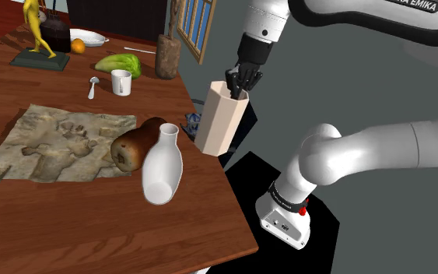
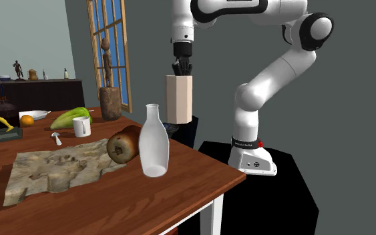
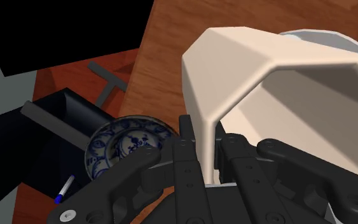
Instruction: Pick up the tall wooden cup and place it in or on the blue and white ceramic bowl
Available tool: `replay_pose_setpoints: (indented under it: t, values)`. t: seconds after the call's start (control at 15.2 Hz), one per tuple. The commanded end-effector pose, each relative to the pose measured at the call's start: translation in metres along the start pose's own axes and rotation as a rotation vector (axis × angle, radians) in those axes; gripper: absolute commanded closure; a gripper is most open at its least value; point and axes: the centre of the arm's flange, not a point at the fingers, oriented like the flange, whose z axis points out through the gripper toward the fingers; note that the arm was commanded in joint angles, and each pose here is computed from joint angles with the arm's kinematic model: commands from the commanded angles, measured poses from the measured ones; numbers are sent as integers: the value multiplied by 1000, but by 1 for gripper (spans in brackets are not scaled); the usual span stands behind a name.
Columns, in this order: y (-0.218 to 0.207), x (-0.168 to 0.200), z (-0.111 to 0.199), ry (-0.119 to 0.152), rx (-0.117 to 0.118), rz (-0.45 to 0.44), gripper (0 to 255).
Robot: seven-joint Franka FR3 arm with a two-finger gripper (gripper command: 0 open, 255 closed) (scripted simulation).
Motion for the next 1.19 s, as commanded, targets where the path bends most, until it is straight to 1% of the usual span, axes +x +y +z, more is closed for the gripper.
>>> replay_pose_setpoints:
  t: [0.0,0.99,1.06,1.12]
  values:
    - [16,22,-4,1,-1,-1,255]
    - [130,177,-48,1,-1,-1,255]
    - [134,182,-49,1,-1,-1,255]
    - [134,182,-44,1,-1,-1,255]
